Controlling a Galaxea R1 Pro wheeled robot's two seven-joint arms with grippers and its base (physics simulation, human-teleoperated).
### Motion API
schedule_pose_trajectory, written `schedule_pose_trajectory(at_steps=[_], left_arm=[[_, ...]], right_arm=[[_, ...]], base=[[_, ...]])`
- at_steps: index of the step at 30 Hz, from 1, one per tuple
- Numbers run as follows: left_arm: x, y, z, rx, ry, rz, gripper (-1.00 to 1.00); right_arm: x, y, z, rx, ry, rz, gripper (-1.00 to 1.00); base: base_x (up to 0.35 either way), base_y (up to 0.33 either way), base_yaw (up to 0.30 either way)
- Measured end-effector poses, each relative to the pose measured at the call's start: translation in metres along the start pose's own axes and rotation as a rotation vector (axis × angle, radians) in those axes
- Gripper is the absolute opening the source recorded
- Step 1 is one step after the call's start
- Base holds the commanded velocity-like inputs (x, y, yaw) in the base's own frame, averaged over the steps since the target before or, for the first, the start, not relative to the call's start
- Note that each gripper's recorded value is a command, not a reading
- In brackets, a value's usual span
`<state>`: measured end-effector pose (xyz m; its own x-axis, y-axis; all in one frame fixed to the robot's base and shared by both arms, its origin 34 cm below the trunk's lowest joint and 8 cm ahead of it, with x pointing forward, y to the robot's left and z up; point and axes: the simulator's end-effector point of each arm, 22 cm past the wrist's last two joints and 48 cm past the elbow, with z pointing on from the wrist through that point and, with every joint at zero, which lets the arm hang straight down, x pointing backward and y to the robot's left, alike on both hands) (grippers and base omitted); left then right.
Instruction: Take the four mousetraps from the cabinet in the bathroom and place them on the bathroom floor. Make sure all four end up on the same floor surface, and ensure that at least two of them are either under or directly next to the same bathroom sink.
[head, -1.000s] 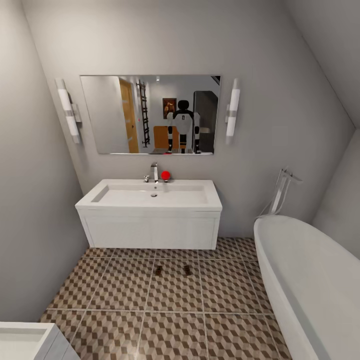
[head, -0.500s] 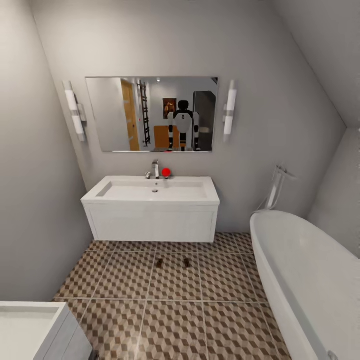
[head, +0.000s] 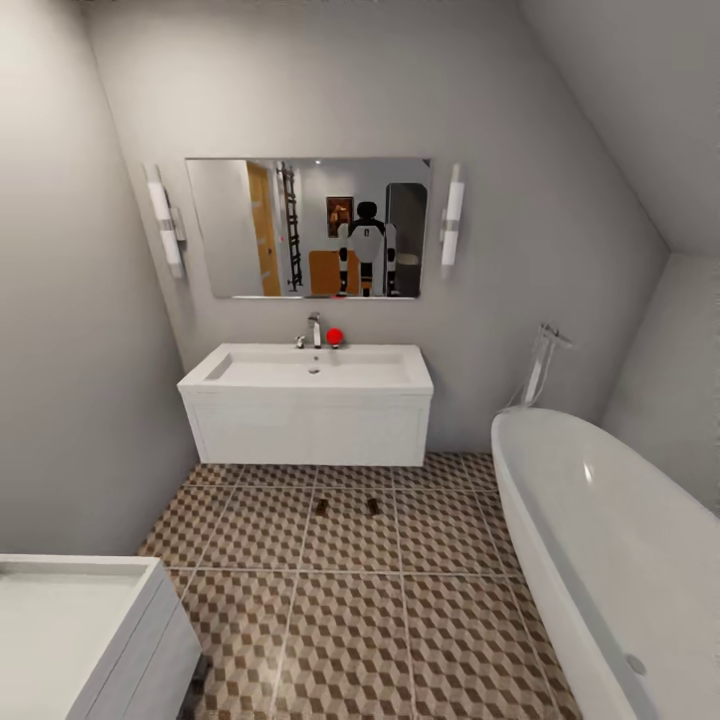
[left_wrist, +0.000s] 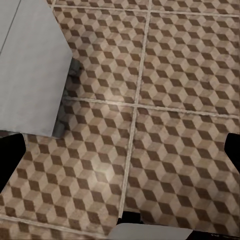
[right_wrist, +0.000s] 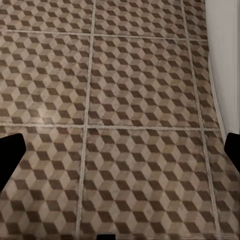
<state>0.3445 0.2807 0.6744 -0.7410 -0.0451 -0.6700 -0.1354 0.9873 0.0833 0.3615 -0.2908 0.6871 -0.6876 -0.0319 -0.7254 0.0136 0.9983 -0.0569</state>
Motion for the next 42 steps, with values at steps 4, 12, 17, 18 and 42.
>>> schedule_pose_trajectory(at_steps=[4,12,17,18,42], left_arm=[[0.0,0.0,0.0,0.0,0.0,0.0,1.0],[0.0007,0.0001,-0.0002,0.0,0.002,0.0,1.0],[0.0011,0.0003,-0.0004,0.0,0.003,0.0,1.0],[0.001,0.0003,-0.0003,-0.001,0.003,0.0,1.0],[0.0028,0.0003,-0.0007,0.0,0.007,0.001,1.0]], right_arm=[[-0.0001,0.0,0.0,0.0,0.0,0.0,1.0],[-0.0003,0.0014,0.0,-0.002,-0.001,0.001,1.0],[-0.0004,0.0022,0.0,-0.003,-0.002,0.001,1.0],[-0.0004,0.0023,0.0,-0.003,-0.002,0.001,1.0],[0.0022,0.0034,-0.0006,-0.004,0.006,0.001,1.0]], base=[[-0.34,0.0,0.0],[-0.34,0.0,0.0],[-0.34,0.0,0.0],[-0.34,0.0,0.0],[-0.181,0.0,0.113]])
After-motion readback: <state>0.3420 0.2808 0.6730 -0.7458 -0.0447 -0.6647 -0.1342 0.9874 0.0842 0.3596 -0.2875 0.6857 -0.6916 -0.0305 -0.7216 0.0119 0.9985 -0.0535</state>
